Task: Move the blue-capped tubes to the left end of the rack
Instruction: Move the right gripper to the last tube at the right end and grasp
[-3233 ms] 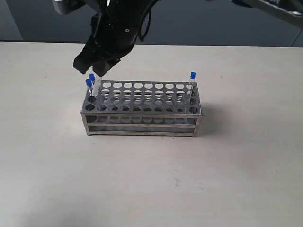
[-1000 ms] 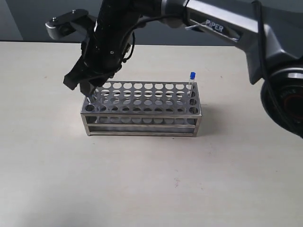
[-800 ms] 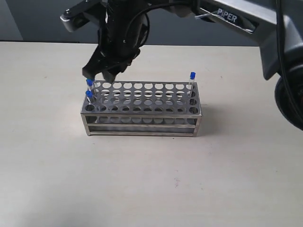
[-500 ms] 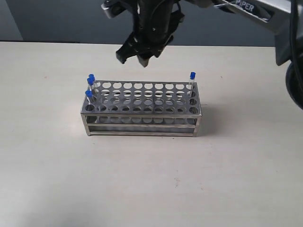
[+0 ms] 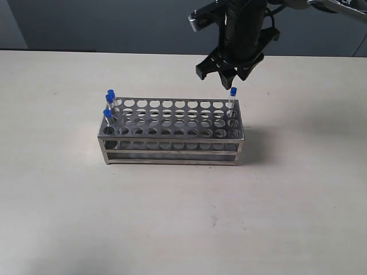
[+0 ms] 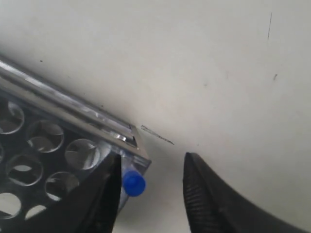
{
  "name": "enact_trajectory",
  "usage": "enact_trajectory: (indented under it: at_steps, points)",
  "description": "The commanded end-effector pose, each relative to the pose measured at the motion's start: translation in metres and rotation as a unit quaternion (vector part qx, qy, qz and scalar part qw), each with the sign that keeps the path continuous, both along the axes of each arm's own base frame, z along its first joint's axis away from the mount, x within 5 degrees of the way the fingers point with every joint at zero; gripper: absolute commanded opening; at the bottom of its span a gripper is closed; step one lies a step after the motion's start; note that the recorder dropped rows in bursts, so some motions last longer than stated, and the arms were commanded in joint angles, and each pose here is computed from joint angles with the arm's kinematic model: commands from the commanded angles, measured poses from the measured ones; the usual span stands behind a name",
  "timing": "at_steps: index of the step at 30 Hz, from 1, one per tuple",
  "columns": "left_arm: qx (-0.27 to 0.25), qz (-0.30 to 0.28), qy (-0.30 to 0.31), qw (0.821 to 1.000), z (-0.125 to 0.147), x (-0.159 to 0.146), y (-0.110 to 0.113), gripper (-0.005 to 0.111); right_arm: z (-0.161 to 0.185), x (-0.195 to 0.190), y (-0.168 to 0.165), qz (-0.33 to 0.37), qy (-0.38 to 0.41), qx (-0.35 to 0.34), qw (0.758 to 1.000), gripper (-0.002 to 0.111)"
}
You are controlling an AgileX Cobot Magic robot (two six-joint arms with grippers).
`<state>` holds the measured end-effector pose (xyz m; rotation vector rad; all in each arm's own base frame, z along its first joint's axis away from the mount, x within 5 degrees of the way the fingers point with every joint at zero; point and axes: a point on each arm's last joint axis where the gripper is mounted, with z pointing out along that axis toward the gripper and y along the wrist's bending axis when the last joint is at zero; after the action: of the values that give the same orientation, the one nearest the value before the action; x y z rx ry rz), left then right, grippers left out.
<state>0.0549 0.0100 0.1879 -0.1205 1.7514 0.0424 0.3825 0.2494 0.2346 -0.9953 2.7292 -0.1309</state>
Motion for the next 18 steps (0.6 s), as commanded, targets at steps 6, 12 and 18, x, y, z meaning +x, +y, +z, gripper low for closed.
enact_trajectory:
  at_steps: [6,12,18]
  points:
    - [-0.001,-0.005,-0.007,1.0,0.002,0.0,-0.001,0.001,-0.001,-0.001,-0.005,-0.014,0.017,0.019,1.0,0.04]
    - [-0.001,-0.005,-0.007,1.0,0.002,0.0,-0.001,0.001,-0.009,0.0,-0.002,-0.014,0.031,0.024,0.999,0.04]
    - [-0.001,-0.005,-0.007,1.0,0.002,0.0,-0.001,0.001,-0.017,0.0,0.0,-0.014,0.043,0.026,0.999,0.04]
